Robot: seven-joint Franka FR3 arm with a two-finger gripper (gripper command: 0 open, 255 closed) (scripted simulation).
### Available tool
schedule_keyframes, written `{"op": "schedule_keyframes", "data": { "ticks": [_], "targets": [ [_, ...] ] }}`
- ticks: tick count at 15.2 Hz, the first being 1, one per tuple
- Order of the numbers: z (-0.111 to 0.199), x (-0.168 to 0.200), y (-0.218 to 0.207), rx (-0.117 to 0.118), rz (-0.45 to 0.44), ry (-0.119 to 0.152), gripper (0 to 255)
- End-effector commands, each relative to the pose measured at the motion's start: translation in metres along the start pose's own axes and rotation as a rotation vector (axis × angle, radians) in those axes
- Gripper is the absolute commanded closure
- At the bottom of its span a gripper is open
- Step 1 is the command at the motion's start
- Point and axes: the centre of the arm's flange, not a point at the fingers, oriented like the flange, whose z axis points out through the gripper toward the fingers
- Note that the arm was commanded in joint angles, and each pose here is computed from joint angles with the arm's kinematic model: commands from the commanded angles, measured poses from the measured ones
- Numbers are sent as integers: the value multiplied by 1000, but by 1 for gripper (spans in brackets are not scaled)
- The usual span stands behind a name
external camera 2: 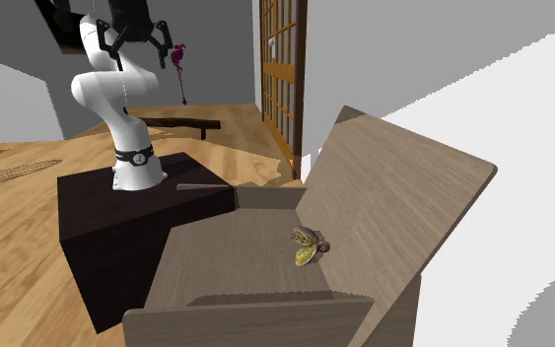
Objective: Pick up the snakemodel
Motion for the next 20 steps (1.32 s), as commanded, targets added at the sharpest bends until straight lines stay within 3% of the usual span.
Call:
{"op": "schedule_keyframes", "data": {
  "ticks": [1,20],
  "targets": [
    [0,0,0,0,0,0,0],
    [168,133,-123,-25,-119,62,0]
  ]
}}
